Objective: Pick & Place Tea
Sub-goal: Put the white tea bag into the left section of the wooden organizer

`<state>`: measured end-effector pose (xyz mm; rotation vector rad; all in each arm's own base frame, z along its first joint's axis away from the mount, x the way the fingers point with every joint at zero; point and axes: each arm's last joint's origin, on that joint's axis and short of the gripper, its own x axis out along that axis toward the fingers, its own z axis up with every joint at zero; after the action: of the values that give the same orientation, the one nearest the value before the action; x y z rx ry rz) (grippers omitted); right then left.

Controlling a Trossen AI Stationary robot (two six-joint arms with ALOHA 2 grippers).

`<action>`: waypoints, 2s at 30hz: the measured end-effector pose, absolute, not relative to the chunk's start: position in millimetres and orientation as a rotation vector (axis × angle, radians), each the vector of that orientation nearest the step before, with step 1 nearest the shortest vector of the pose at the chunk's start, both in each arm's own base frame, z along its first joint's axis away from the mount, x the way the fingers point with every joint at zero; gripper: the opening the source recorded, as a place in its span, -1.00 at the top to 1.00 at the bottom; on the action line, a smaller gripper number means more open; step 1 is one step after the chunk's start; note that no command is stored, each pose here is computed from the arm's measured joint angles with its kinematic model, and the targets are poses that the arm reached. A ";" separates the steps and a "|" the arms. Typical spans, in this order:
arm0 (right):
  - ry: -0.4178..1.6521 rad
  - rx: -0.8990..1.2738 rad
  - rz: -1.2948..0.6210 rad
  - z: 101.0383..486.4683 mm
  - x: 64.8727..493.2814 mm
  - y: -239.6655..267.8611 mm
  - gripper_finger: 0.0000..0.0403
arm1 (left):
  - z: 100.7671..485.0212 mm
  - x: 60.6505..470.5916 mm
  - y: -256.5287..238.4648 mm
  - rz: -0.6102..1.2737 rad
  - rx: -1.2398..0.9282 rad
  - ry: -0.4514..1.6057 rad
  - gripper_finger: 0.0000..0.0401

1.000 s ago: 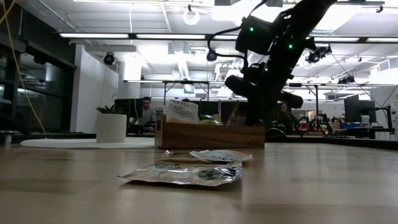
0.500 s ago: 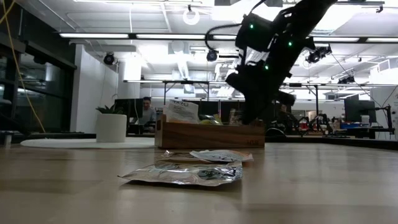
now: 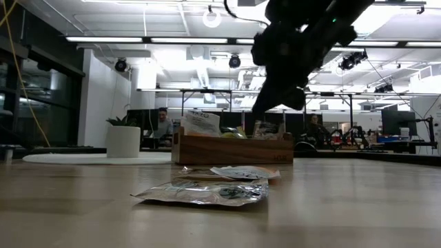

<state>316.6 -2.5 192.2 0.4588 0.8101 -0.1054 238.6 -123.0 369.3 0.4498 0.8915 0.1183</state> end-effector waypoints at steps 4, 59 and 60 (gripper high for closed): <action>0.840 0.407 0.021 191.5 315.4 29.1 1.00 | 368.7 237.6 -122.5 0.120 0.455 0.902 0.21; 0.935 0.226 -0.006 132.5 320.8 99.6 -0.09 | 365.5 207.9 -146.3 0.195 0.495 0.895 0.21; 0.935 0.231 0.012 132.8 320.6 101.7 -0.09 | 365.4 208.0 -146.3 0.195 0.494 0.895 0.21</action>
<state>320.6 101.7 132.8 0.2315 0.9350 0.0116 208.0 -146.3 365.4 0.4943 0.8953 0.1951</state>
